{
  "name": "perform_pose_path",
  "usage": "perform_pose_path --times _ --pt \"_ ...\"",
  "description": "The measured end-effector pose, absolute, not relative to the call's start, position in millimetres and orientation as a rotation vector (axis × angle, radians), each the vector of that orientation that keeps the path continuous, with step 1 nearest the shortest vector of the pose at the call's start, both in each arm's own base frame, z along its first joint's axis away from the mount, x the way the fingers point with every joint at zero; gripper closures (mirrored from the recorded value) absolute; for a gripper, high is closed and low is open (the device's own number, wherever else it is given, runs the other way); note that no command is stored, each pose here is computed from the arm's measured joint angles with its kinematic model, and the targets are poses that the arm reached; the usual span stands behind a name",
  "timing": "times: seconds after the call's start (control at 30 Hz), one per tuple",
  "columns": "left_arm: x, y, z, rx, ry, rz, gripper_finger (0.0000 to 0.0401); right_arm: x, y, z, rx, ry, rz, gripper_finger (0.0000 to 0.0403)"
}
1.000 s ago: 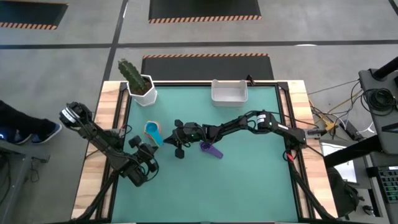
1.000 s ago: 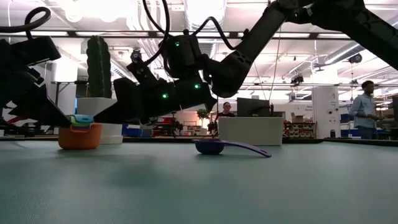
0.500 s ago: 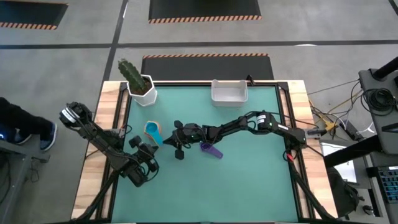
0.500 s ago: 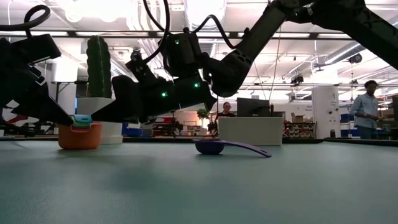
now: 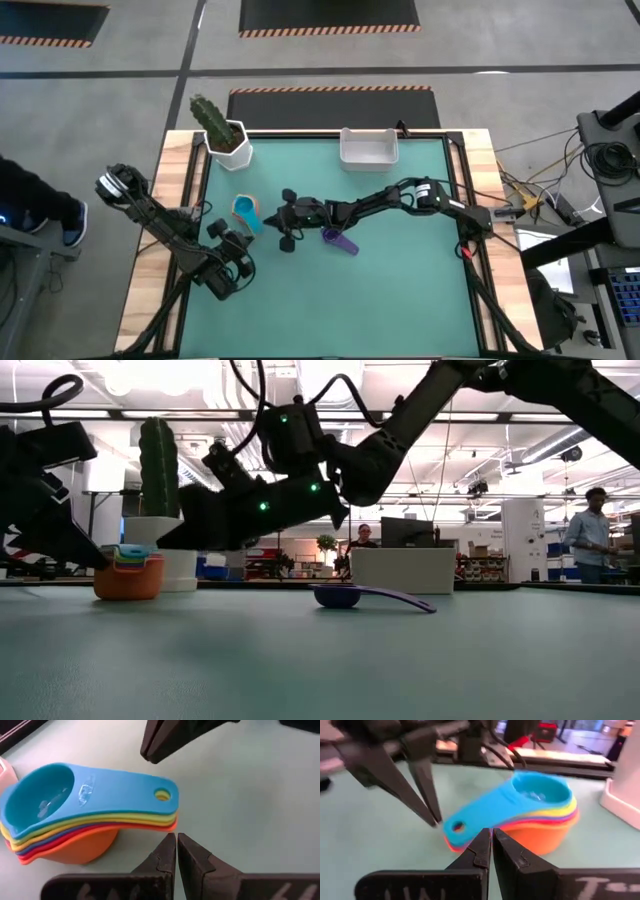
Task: Nest measuring cups in basket
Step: Stack the light blue measuring cup on top of the green measuring cup
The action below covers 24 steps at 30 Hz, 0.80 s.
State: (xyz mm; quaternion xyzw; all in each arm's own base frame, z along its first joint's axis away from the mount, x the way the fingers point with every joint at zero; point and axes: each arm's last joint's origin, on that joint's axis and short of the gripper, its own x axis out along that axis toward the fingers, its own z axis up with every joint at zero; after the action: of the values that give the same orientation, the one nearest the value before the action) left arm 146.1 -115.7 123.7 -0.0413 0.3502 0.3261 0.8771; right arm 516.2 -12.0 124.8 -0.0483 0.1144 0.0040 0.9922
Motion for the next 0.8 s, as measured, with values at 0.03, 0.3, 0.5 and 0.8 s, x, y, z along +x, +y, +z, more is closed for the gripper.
perform_pose_path --times 0.03,0.3,0.5,0.8 --pt "146 -116 124 -0.084 0.733 0.681 0.0401 516 -13 124 -0.1 0.237 -0.003 0.0394" --pt "145 -114 124 -0.063 0.732 0.688 0.0401 516 -12 120 -0.075 0.245 -0.008 0.0394" --pt "145 -113 124 -0.042 0.699 0.696 0.0401 517 -10 121 -0.064 0.238 -0.004 0.0394" --pt "145 -113 124 -0.039 0.692 0.697 0.0401 519 -9 109 0.0 0.219 -0.01 0.0394"
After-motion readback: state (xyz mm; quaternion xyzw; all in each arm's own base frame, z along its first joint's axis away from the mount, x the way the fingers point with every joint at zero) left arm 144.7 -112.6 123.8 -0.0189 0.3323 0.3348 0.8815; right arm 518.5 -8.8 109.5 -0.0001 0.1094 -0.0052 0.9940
